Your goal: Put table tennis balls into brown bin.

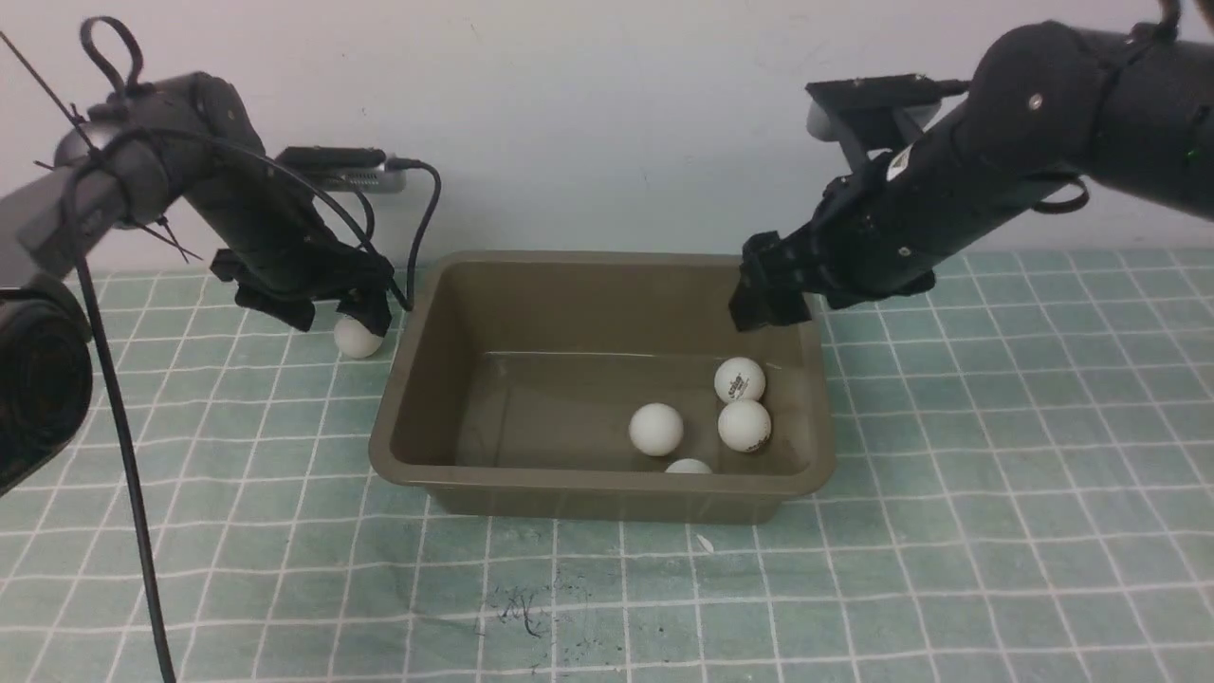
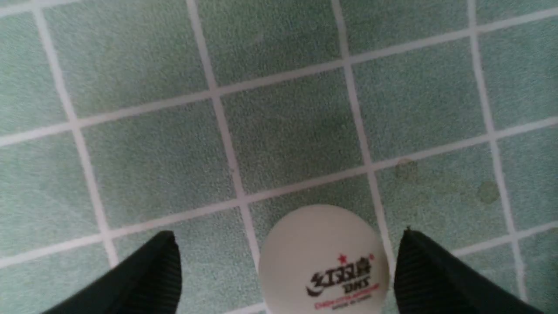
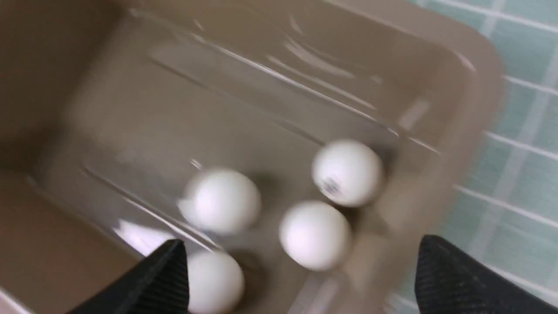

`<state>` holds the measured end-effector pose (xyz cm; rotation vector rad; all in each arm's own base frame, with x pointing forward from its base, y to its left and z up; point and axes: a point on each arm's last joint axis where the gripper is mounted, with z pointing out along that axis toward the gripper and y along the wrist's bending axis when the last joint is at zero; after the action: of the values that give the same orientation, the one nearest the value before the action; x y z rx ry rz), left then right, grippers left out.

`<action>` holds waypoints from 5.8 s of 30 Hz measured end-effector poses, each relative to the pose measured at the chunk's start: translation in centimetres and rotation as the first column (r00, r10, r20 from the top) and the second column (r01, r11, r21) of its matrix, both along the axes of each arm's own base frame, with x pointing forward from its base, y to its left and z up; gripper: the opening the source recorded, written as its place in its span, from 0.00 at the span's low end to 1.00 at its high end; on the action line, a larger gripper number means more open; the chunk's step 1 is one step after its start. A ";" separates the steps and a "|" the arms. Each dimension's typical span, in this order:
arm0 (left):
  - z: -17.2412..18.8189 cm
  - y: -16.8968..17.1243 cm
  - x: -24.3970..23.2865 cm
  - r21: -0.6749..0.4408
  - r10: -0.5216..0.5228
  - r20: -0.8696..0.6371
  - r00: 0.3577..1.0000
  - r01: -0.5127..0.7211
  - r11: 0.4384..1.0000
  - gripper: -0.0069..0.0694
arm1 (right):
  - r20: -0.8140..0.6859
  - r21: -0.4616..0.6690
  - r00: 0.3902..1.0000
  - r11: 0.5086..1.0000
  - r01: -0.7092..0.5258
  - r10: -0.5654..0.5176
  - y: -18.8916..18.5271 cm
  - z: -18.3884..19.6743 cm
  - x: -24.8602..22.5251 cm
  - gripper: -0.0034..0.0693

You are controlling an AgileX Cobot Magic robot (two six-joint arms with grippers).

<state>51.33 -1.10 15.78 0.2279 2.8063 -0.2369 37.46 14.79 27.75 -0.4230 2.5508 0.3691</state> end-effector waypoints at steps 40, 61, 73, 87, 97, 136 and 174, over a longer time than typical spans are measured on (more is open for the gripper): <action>11.6 -5.4 -1.7 0.070 -0.013 0.120 0.993 0.004 0.998 0.17 | -0.235 0.024 0.964 0.991 0.131 -0.122 -2.6 -13.0 1.9 0.80; 6.0 -2.6 -4.5 -0.015 -0.002 -0.129 0.992 0.000 1.000 0.08 | 0.075 0.175 0.996 0.983 -0.060 0.048 2.4 0.1 1.7 0.56; 6.3 -9.2 -5.6 0.014 -0.109 -0.125 0.986 0.111 0.994 0.08 | -0.061 -0.114 0.998 0.993 -0.042 0.035 -2.8 3.5 2.7 0.84; 10.2 0.3 -5.6 0.064 0.045 -0.033 0.998 -0.043 0.997 0.18 | -0.046 -0.040 0.975 0.975 0.216 -0.218 -12.9 8.5 -7.1 0.06; 1.1 -0.6 -3.9 0.052 -0.003 -0.224 0.975 0.015 0.999 0.80 | 0.034 0.076 0.987 0.985 0.153 -0.156 -11.9 9.4 -12.0 0.03; 21.0 -16.6 -13.4 0.094 -0.283 0.224 0.933 0.268 0.959 0.12 | 0.841 0.396 0.313 0.897 0.196 -0.440 -14.1 1.8 -34.7 0.03; 19.1 1.5 -51.9 -0.218 0.181 0.970 0.160 0.257 0.941 0.08 | 0.832 0.402 0.327 0.893 0.201 -0.448 -14.1 1.2 -34.4 0.03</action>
<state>-0.56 0.42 34.92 0.2414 1.3273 -0.3912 3.04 0.65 28.98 0.0413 1.3745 0.1723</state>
